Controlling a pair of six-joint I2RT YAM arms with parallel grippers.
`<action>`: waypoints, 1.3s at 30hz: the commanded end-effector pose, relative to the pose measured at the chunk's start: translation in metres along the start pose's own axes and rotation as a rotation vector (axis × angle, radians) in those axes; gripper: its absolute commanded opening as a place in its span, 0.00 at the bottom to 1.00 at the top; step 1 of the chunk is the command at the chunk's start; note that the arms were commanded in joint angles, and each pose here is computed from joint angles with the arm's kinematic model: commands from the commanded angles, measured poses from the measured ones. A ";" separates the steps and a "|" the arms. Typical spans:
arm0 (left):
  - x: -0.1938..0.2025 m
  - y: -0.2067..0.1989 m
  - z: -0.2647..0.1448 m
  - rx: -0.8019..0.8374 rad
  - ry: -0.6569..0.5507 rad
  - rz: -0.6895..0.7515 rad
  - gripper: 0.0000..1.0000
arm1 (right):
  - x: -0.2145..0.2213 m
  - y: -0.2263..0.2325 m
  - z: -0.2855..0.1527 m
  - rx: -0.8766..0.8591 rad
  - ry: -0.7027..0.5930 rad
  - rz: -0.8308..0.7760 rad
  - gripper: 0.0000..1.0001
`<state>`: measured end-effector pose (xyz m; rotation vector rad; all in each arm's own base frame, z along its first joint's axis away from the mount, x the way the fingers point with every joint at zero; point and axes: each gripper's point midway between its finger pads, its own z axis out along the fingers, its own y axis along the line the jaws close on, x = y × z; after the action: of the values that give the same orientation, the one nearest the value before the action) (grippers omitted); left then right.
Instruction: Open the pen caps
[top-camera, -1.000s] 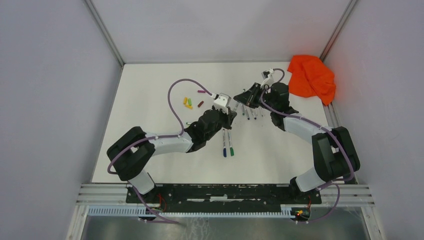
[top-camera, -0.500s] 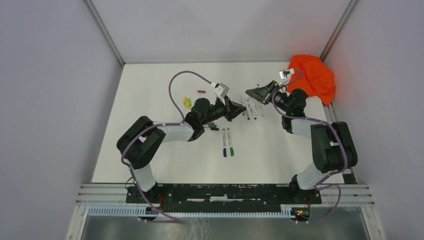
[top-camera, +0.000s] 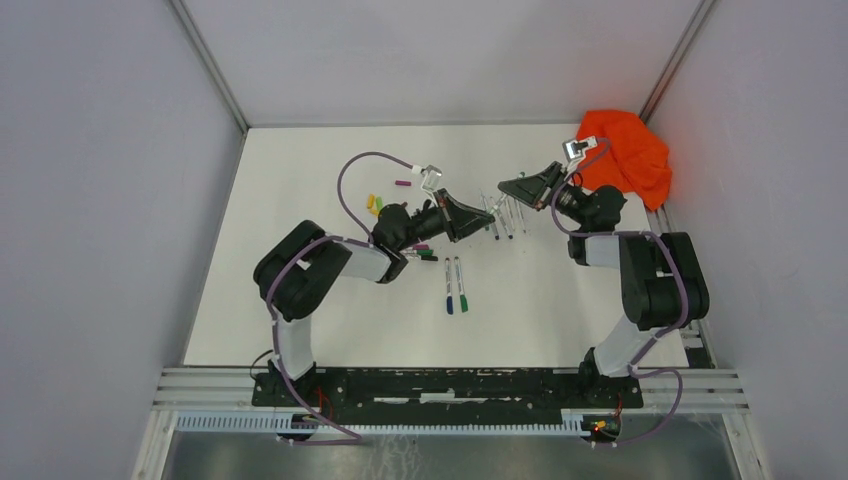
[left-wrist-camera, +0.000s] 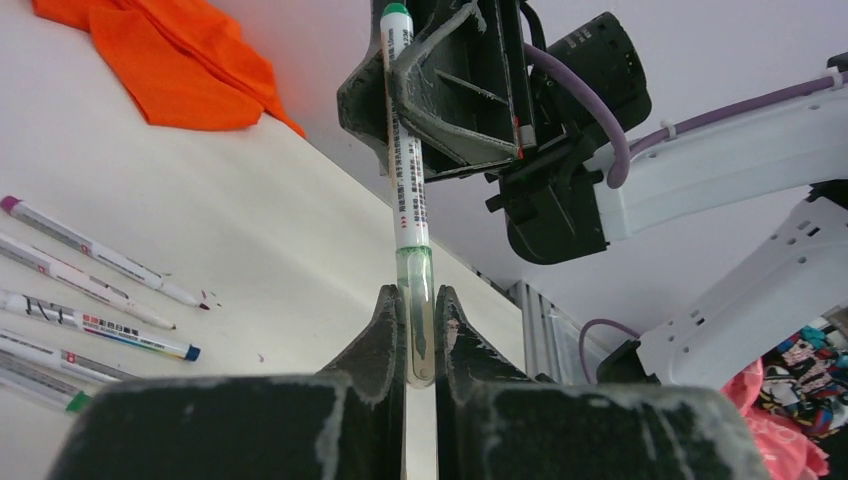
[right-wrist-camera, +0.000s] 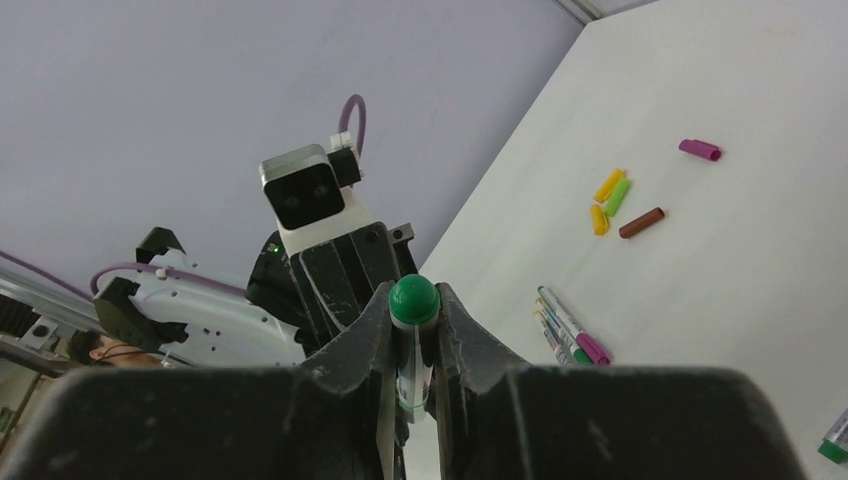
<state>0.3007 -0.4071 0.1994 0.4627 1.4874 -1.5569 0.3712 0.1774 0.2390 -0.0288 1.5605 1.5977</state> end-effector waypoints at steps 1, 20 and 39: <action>0.100 -0.039 -0.062 0.190 0.403 -0.256 0.02 | -0.175 0.070 -0.056 -0.136 -0.686 -0.413 0.00; 0.077 0.089 -0.108 -0.613 0.268 0.005 0.02 | -0.205 0.031 -0.067 0.391 -0.698 -0.568 0.00; -0.041 0.116 -0.095 -1.004 0.115 0.186 0.02 | -0.116 -0.065 0.017 0.710 -0.038 -0.604 0.00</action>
<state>0.3618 -0.3191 0.1321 0.1362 1.9970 -0.7642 0.4833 0.0983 0.2901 0.0571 1.5876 0.6761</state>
